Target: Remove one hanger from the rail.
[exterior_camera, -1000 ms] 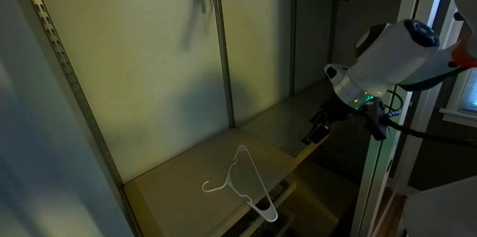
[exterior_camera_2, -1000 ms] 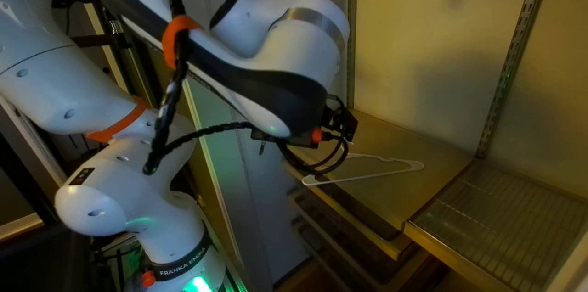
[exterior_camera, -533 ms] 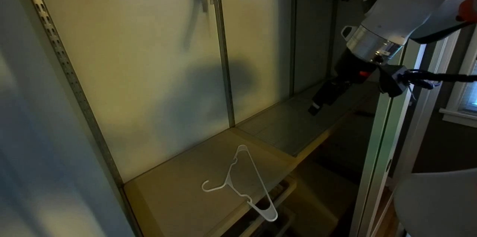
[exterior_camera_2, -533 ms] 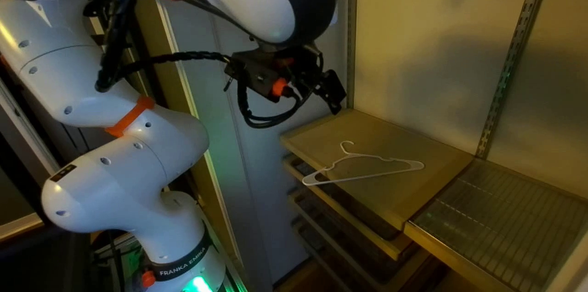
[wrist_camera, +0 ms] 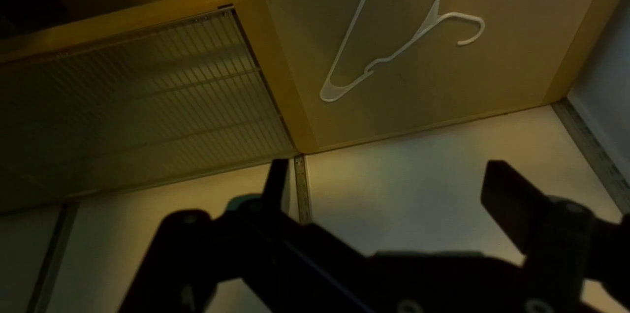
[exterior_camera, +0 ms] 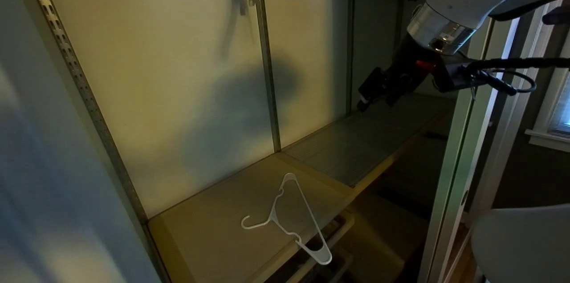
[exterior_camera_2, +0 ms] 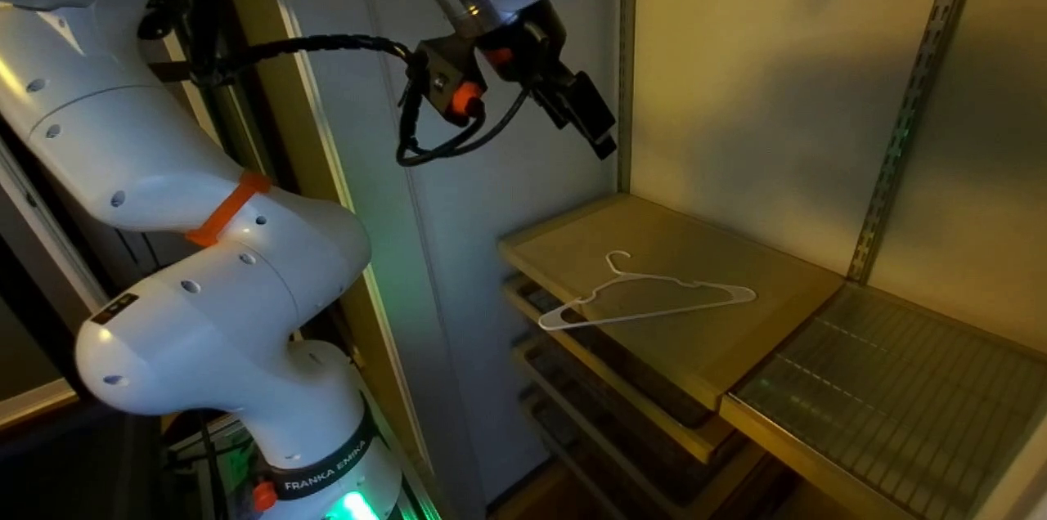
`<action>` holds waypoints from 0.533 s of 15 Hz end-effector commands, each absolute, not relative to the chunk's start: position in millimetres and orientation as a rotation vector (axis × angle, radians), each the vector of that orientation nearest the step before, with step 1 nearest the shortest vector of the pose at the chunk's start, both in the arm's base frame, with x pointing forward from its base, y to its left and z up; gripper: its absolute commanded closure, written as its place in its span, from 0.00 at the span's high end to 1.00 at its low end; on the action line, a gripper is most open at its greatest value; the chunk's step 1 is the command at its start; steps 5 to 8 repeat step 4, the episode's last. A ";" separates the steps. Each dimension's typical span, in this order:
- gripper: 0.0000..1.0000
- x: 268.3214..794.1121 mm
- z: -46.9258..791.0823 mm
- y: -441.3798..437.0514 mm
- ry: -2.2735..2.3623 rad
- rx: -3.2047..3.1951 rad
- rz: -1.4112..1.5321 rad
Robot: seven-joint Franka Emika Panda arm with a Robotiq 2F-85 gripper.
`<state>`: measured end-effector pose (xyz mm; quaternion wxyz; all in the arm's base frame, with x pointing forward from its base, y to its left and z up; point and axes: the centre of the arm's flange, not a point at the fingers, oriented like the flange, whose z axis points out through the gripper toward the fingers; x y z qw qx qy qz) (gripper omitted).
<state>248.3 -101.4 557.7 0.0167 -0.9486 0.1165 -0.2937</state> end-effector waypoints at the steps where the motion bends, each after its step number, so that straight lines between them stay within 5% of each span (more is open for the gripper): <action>1: 1.00 247.8 558.6 -100.6 0.364 -2.950 -0.917; 8: 1.00 247.6 558.7 -100.9 0.367 -2.950 -0.918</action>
